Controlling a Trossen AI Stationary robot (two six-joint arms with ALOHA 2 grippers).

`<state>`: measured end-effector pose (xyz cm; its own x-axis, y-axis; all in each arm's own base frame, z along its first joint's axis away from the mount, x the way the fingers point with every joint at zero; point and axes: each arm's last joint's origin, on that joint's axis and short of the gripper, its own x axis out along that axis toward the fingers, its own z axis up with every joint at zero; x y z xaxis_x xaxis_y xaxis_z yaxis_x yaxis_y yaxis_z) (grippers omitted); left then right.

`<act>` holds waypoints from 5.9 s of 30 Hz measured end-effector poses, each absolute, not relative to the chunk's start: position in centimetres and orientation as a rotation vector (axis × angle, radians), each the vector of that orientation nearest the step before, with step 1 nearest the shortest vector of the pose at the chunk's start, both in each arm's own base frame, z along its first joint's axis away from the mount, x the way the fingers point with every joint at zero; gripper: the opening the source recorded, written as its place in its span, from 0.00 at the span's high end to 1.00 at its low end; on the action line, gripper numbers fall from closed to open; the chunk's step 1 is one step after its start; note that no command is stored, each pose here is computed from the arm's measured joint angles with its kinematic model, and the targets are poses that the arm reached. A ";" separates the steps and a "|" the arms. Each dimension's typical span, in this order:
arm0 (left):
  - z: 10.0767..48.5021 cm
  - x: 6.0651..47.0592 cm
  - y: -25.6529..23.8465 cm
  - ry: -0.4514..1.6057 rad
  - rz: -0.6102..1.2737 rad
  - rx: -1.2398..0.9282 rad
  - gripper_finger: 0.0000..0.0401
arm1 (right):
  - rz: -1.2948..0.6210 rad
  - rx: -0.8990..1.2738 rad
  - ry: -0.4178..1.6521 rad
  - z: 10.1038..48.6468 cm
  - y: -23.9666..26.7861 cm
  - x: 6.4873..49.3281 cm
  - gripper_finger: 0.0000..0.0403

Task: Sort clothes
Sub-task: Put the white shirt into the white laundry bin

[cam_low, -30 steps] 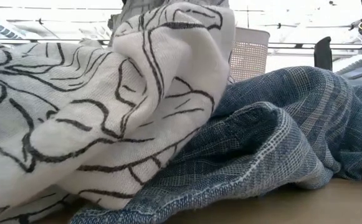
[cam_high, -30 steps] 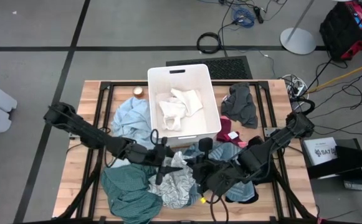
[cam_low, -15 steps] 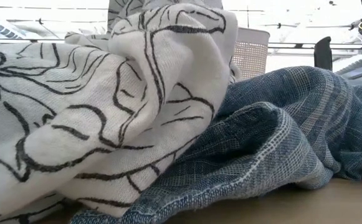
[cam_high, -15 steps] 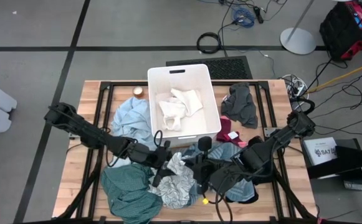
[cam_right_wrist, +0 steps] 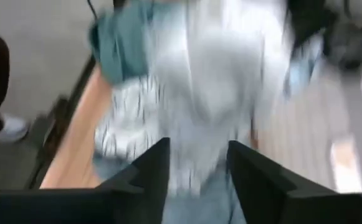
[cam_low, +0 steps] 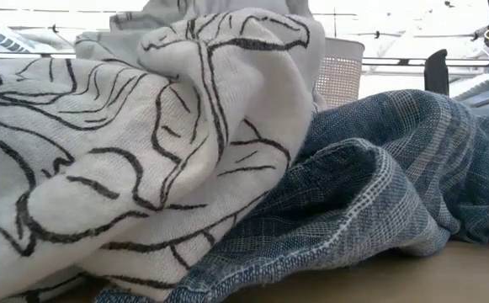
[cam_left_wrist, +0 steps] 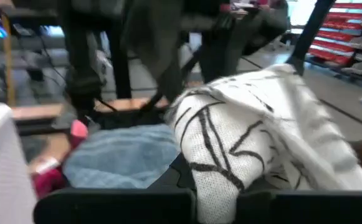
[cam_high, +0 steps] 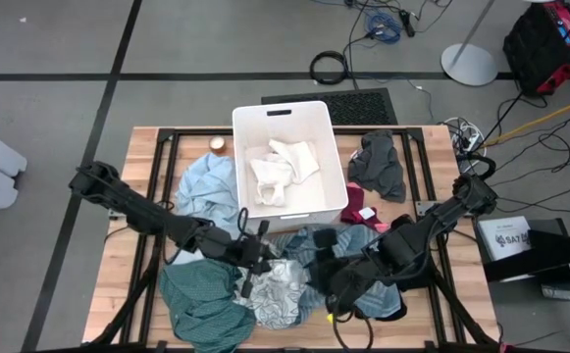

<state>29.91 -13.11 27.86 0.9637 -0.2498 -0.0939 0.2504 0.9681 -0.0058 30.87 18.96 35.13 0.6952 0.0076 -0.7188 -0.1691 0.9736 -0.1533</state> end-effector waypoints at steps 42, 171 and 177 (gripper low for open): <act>27.1 29.1 -11.3 0.258 0.046 0.099 0.98 | 0.306 -0.638 0.616 17.5 22.0 36.3 0.74; 42.0 24.9 -9.0 -0.510 0.023 0.108 0.97 | -0.239 -0.206 0.687 33.0 13.4 16.4 0.56; 49.5 23.3 -5.9 -0.629 0.195 0.156 0.97 | -0.293 -0.207 0.737 28.9 12.0 15.5 0.56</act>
